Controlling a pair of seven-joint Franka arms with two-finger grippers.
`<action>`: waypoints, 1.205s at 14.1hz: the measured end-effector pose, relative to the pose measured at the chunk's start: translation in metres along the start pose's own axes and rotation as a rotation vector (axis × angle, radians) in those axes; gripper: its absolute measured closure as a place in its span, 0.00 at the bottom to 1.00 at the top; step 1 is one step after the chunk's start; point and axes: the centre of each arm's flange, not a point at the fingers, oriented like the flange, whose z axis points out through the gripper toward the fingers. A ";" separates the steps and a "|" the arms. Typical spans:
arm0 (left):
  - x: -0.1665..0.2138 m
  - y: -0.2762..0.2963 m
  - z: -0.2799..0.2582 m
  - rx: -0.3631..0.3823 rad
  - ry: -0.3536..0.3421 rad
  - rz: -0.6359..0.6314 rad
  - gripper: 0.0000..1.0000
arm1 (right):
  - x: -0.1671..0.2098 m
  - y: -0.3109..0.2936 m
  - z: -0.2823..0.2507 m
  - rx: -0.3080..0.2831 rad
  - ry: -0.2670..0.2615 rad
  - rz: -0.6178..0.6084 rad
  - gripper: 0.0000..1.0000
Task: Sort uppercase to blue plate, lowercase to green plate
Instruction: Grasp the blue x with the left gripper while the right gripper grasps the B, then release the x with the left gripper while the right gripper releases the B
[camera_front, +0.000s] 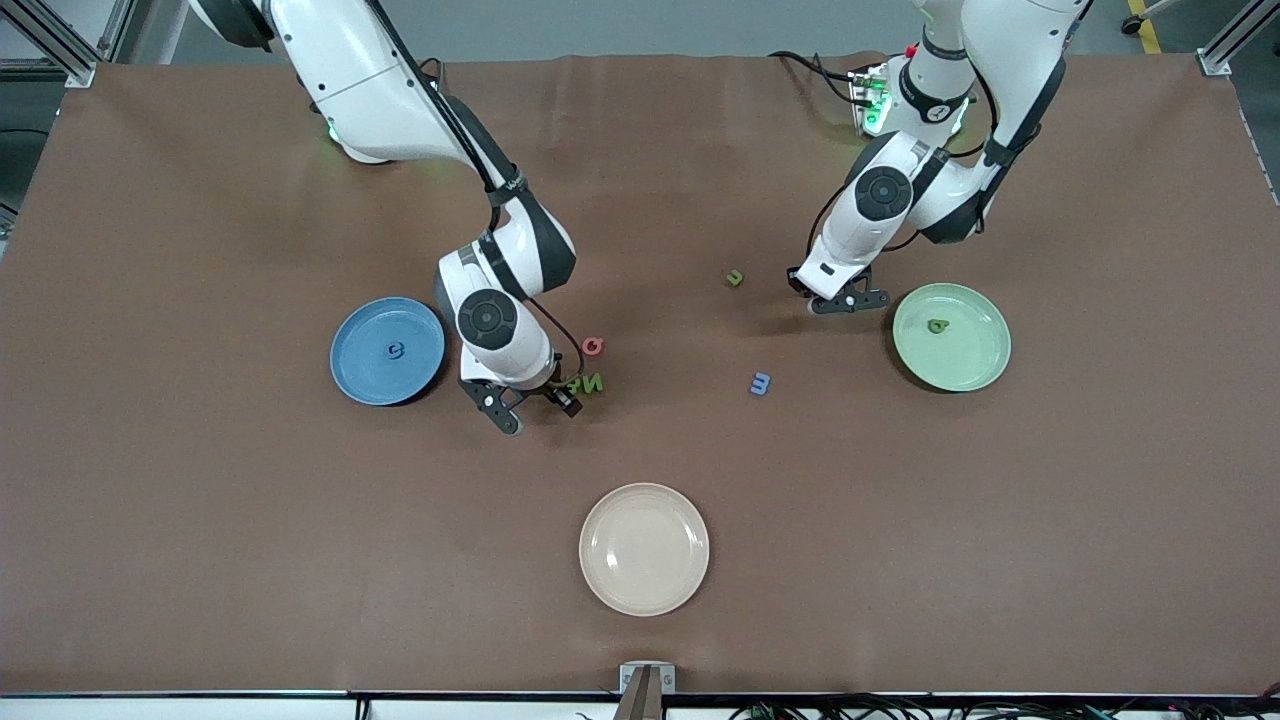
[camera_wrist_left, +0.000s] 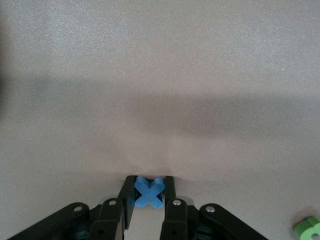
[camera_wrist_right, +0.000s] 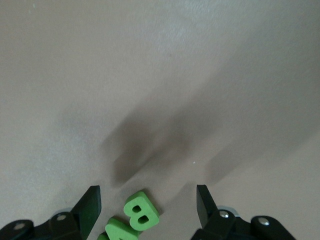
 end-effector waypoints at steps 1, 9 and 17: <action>0.001 0.000 -0.001 0.003 0.001 -0.001 0.73 | -0.004 -0.001 0.003 -0.001 0.000 -0.001 0.19; 0.040 -0.053 -0.063 0.095 0.036 0.126 0.73 | -0.026 -0.011 0.016 0.002 0.004 0.021 0.31; 0.077 -0.164 -0.066 0.085 -0.001 0.201 0.73 | -0.023 -0.013 0.012 0.002 0.028 -0.006 0.51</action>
